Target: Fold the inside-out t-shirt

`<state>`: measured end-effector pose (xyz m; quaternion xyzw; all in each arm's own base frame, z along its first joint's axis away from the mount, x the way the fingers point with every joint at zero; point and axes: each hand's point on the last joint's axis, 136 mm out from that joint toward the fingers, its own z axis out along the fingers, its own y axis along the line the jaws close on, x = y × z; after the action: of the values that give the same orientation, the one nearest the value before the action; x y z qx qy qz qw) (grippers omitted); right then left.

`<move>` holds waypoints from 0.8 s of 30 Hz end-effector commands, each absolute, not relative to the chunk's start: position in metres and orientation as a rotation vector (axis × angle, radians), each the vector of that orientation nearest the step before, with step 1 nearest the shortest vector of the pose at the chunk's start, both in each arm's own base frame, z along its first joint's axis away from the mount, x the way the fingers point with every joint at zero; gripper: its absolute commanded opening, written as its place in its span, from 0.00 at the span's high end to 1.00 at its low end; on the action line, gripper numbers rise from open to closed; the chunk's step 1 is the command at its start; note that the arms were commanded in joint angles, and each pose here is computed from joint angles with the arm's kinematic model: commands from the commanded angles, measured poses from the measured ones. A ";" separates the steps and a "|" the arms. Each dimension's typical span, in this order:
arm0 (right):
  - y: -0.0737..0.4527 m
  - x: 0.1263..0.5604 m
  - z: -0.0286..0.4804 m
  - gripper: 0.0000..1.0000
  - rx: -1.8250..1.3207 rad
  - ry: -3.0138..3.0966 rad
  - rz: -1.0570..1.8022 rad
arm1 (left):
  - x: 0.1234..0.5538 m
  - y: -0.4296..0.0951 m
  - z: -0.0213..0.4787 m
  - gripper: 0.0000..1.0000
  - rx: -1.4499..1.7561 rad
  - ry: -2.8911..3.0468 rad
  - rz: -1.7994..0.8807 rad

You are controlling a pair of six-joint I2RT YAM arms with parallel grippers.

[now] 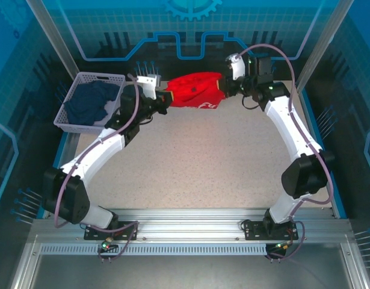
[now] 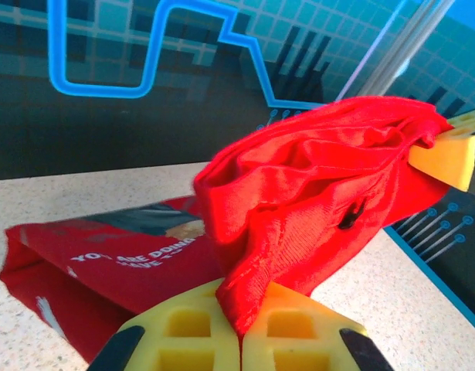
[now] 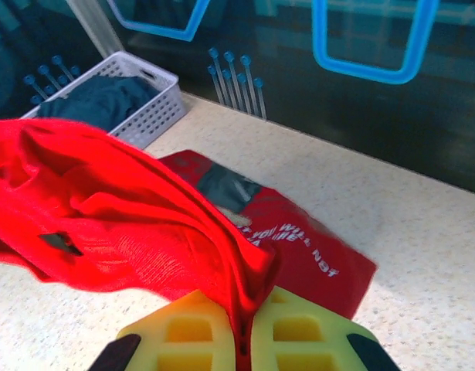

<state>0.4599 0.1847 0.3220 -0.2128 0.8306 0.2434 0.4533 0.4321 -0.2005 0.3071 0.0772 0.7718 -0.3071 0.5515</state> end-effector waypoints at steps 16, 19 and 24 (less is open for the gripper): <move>0.180 0.266 0.147 0.92 -0.462 2.486 0.730 | 0.268 -0.212 0.150 1.00 0.163 2.098 -0.992; 0.176 0.288 0.146 0.92 -0.433 2.519 0.669 | 0.287 -0.217 0.150 1.00 0.194 2.138 -0.926; 0.170 0.326 0.126 0.91 -0.392 2.632 0.563 | 0.332 -0.222 0.136 1.00 0.171 2.218 -0.874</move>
<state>0.3063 0.1809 0.1334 -0.1552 0.9333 0.2364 0.2212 0.3097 -0.2259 0.1417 0.0656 0.8522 -0.3653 0.3687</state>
